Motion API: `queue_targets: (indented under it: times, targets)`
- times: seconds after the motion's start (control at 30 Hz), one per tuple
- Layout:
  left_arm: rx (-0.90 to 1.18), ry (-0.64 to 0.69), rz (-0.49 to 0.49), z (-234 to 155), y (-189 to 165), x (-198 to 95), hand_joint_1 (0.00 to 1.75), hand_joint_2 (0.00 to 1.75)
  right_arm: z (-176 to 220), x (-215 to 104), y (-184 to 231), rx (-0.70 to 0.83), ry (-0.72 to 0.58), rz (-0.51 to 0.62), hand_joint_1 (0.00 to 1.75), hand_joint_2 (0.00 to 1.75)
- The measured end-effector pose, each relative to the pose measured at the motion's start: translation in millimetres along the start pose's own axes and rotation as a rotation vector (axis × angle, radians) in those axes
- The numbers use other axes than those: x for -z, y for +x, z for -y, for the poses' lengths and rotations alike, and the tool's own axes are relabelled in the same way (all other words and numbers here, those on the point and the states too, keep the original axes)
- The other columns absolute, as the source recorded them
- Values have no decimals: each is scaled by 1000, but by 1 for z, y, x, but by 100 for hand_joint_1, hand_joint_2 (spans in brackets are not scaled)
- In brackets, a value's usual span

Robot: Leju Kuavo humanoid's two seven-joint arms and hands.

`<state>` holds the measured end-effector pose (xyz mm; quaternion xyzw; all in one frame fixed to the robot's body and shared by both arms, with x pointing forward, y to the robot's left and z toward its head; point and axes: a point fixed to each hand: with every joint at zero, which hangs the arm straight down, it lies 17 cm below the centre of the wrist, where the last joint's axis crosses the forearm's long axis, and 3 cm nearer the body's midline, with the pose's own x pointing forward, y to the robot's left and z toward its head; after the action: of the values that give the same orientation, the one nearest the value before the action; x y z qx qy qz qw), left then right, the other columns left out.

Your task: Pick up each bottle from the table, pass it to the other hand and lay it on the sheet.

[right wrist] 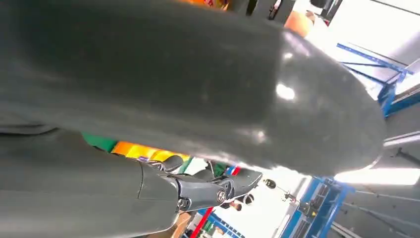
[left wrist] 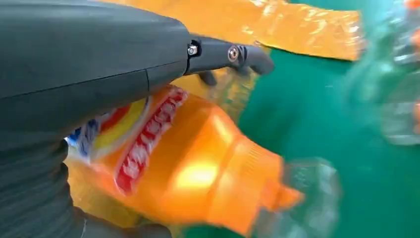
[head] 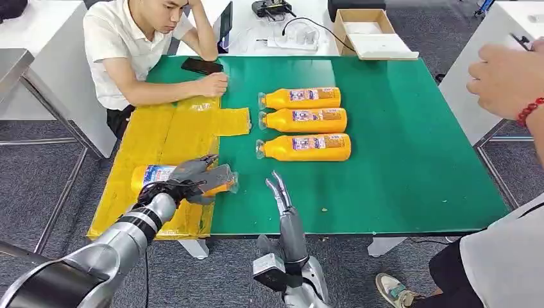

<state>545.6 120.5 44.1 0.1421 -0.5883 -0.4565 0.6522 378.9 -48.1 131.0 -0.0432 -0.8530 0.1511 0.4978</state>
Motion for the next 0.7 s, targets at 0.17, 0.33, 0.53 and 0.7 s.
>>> queue_targets:
  times: [0.17,0.33,0.53,0.7]
  targets:
    - [-274,36,231,20,54,-11,0,175,-5,-3,0,12,13,-5,0,0]
    - [-319,52,256,24,63,-15,0,175,-7,-5,-1,12,23,-7,0,0]
    - [-239,209,277,-3,71,-14,0,175,-9,-7,-3,8,30,-9,0,0]
    - [-415,350,433,-26,106,-35,0,175,-6,-10,-5,-7,19,-14,0,0]
